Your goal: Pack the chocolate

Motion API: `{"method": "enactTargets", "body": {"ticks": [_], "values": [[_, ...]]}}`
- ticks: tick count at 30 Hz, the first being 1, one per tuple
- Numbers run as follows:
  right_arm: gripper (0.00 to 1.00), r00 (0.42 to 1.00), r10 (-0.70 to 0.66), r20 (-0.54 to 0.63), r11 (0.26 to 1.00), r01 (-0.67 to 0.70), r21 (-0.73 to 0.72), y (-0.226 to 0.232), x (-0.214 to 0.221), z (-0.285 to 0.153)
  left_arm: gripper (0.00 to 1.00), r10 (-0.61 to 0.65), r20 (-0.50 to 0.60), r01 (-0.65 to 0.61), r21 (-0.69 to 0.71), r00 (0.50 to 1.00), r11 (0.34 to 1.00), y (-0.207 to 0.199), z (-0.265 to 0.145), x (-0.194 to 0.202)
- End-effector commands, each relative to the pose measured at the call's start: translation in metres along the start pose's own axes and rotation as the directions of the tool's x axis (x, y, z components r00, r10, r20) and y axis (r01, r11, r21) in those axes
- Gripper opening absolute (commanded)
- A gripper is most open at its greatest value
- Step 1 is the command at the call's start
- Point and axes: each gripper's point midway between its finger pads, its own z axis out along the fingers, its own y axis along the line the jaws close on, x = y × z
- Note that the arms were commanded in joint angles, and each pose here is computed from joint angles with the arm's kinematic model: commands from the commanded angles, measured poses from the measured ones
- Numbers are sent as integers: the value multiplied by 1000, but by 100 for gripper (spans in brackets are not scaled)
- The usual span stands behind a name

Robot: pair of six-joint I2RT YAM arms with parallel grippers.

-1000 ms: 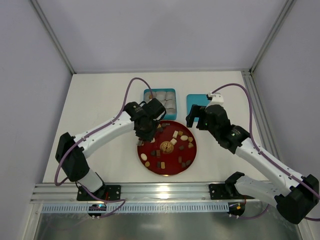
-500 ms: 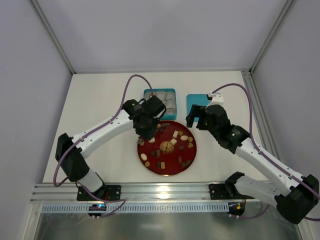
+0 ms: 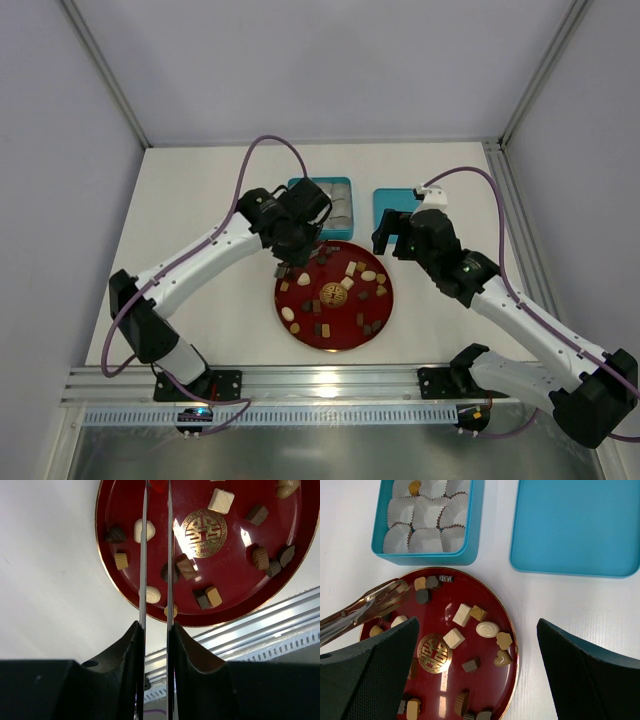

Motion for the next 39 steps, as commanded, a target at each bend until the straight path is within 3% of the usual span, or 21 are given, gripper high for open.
{"method": "enactTargets", "body": {"ticks": [1, 13, 23, 30, 39], "values": [[100, 998, 24, 56, 1000, -23, -4, 2, -16, -3, 29, -1, 62, 0, 18, 998, 1000, -1, -19, -18], [100, 999, 13, 49, 1000, -13, -7, 3, -15, -2, 29, -36, 177, 49, -68, 983, 996, 22, -22, -89], [100, 1000, -13, 19, 1000, 13, 17, 0, -9, 5, 27, -79, 255, 130, -188, 964, 974, 66, 40, -167], [100, 999, -19, 27, 1000, 19, -6, 4, -17, -5, 26, -54, 235, 101, -192, 970, 976, 73, 74, -173], [100, 1000, -18, 17, 1000, 18, 6, -2, -8, -6, 27, -48, 234, 91, -176, 971, 980, 69, 87, -178]]}}
